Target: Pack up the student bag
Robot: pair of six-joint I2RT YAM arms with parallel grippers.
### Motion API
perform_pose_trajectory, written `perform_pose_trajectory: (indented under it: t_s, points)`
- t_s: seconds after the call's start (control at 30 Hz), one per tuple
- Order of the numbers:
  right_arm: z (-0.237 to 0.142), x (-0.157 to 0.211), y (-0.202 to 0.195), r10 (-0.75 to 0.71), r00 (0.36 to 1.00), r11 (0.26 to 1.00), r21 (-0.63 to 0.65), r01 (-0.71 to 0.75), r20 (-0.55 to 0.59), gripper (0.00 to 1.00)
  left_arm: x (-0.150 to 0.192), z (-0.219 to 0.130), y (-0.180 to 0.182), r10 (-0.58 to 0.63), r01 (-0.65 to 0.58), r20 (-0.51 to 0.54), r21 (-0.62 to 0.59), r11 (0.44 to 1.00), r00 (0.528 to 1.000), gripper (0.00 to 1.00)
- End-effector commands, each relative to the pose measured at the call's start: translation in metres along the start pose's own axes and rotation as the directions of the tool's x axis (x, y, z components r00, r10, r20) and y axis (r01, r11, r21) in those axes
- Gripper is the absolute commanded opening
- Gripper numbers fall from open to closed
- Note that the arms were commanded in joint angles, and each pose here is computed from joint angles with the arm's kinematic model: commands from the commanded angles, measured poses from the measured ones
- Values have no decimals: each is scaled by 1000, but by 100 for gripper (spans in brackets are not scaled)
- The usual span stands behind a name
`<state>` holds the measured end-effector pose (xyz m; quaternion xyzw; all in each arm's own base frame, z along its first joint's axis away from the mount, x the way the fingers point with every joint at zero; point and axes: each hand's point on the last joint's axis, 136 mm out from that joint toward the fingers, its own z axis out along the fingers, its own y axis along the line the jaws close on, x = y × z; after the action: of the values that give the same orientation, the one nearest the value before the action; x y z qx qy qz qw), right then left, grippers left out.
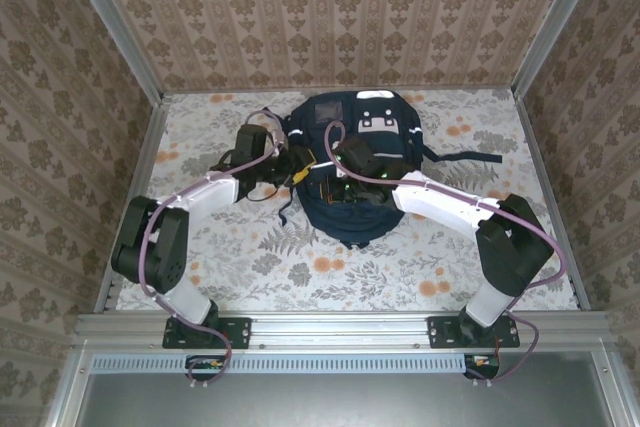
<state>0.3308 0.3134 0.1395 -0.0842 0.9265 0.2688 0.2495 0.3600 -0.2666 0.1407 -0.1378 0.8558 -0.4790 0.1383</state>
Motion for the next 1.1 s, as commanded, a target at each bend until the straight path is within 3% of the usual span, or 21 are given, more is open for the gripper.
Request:
perform_pose_trajectory:
  t_s: [0.0,0.17,0.27,0.43,0.67,0.83,1.03,1.07]
  points:
    - [-14,-4,19,-21,1000,997,-73,23,22,0,-6,1,-10,-4,4,7,7,1000,1000,46]
    - [-14,-5,19,-23,999,997,-73,24,22,0,-4,7,-12,10,-9,-15,12,1000,1000,42]
    - [-14,-3,16,-28,999,998,-57,29,16,0,-4,11,-14,20,-19,-27,19,1000,999,22]
    - [-29,4,-9,-66,998,995,71,65,3,0,-8,14,-11,40,-40,-15,-1,999,999,1]
    - [-76,12,-79,-77,997,952,300,65,26,0,-27,2,7,65,-63,33,-70,996,997,0]
    - [-100,11,-121,-11,998,928,372,-15,69,0,-44,-7,10,81,-76,59,-86,993,995,0]
    - [-87,-5,-87,-10,997,970,245,-10,81,0,-60,-17,8,106,-96,80,-114,989,991,0]
    - [-79,-5,-77,-23,998,975,223,8,65,0,-62,-20,9,107,-96,87,-123,988,990,8]
